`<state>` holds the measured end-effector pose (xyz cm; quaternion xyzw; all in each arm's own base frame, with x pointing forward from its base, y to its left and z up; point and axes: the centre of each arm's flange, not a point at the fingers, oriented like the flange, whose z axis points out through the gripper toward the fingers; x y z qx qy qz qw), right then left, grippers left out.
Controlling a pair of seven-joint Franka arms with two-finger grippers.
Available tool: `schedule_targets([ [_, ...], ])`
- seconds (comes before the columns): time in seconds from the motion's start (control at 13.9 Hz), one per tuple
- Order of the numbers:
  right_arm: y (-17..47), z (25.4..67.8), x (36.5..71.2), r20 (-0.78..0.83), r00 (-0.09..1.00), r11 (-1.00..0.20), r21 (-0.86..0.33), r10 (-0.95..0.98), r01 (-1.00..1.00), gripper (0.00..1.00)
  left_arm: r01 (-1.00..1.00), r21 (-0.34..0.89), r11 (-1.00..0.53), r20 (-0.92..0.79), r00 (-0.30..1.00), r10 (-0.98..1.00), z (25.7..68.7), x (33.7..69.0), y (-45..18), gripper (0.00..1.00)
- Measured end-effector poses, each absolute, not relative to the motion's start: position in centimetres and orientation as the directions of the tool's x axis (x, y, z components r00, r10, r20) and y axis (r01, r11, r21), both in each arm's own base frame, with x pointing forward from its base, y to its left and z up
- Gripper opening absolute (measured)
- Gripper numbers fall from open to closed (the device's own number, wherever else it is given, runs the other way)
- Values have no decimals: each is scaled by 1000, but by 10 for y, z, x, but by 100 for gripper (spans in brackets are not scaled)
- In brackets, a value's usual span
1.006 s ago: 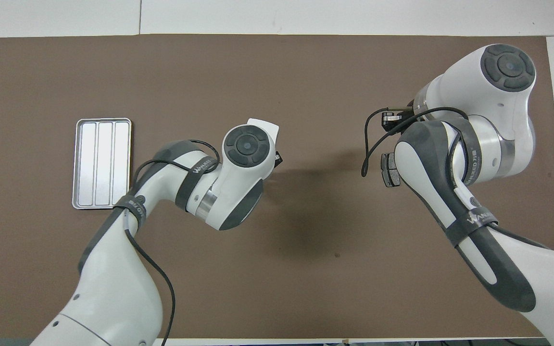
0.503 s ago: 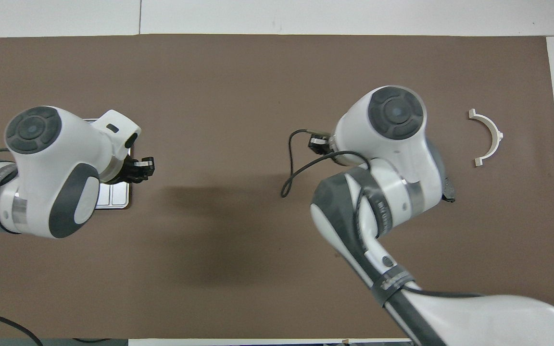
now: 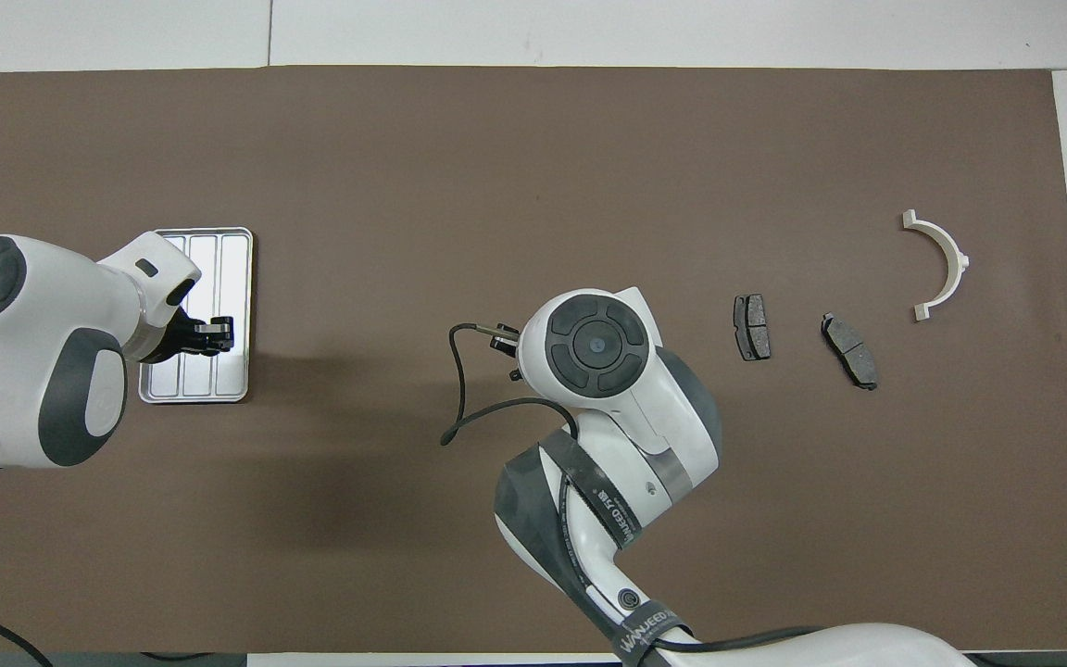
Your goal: Pick bearing gear from pile to tray
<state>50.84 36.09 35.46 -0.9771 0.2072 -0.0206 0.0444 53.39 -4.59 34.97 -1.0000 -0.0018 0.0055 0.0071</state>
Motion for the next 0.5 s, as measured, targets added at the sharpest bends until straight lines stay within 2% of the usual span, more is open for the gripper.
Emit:
schedule_targets([
  [0.5, 362, 313, 511, 22, 912, -909, -90, -409, -406, 24, 25, -14, -1000, -3, 1000, 25, 316, 536, 1, 35],
])
